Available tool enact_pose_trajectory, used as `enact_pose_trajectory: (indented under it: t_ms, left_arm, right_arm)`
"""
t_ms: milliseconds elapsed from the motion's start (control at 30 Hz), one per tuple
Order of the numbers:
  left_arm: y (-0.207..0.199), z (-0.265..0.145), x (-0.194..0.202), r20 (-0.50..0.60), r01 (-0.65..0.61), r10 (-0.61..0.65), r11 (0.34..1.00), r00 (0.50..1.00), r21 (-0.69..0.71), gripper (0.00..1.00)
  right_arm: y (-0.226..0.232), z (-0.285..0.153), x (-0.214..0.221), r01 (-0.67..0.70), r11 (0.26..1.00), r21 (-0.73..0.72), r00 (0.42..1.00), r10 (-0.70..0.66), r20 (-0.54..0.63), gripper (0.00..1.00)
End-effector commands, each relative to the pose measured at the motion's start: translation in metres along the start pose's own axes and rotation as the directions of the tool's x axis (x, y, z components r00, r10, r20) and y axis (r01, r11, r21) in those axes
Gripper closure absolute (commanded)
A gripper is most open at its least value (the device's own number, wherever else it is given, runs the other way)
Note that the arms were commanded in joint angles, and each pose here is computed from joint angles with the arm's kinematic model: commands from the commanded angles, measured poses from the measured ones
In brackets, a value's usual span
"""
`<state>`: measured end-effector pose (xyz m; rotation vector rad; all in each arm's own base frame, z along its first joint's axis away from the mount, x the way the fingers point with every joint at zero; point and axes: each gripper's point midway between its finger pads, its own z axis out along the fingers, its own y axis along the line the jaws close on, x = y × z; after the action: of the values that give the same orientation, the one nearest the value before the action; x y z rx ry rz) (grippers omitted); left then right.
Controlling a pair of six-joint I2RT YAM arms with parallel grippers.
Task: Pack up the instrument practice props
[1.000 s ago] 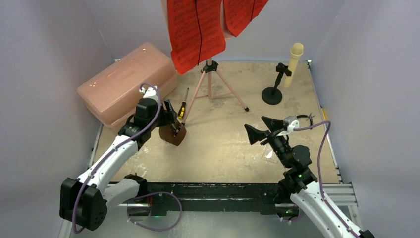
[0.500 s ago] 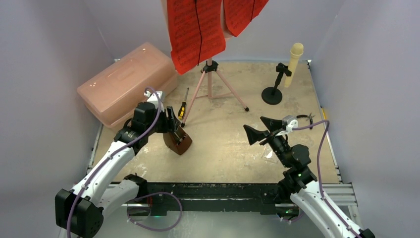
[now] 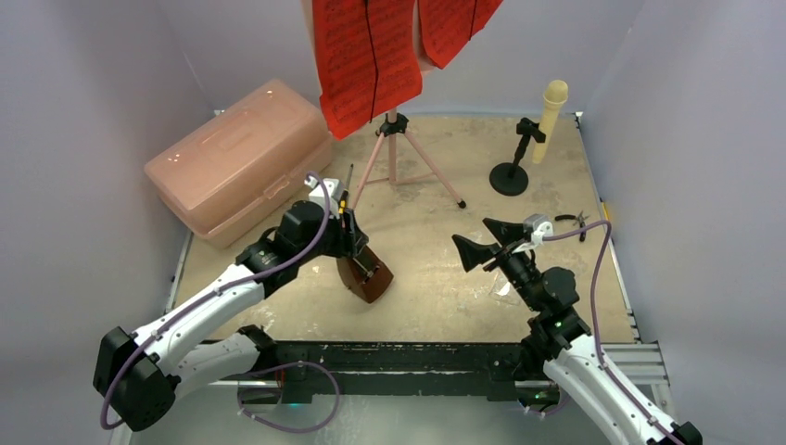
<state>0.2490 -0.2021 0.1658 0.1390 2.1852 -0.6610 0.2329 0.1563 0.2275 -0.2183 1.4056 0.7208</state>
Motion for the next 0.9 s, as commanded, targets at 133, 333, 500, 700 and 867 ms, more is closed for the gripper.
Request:
enact_pose_trajectory:
  t_ms: [133, 333, 500, 700, 867]
  left_arm:
    - [-0.048, 0.010, -0.024, 0.110, 0.012, -0.020, 0.997, 0.994, 0.072, 0.47]
    - [-0.061, 0.008, -0.026, 0.152, 0.022, -0.044, 0.989, 0.987, 0.144, 0.41]
    - [-0.062, 0.000, -0.027, 0.174, 0.021, -0.052, 0.985, 0.983, 0.172, 0.28]
    - [-0.054, -0.019, -0.036, 0.249, 0.012, -0.052, 0.987, 0.967, 0.160, 0.09]
    - [-0.045, -0.033, -0.038, 0.276, -0.012, -0.024, 0.992, 0.961, 0.129, 0.02]
  right_arm:
    - [0.013, 0.005, -0.005, 0.005, 0.998, -0.070, 1.000, -0.004, 0.008, 0.02]
    - [0.024, 0.012, 0.003, -0.004, 0.990, -0.139, 0.999, -0.001, -0.036, 0.02]
    - [0.039, 0.015, 0.010, -0.010, 0.973, -0.231, 0.997, -0.008, -0.077, 0.02]
    - [0.033, 0.020, 0.011, -0.180, 0.972, -0.153, 0.982, 0.169, -0.084, 0.02]
    - [0.029, 0.020, 0.022, -0.129, 0.982, -0.140, 0.984, 0.109, -0.141, 0.02]
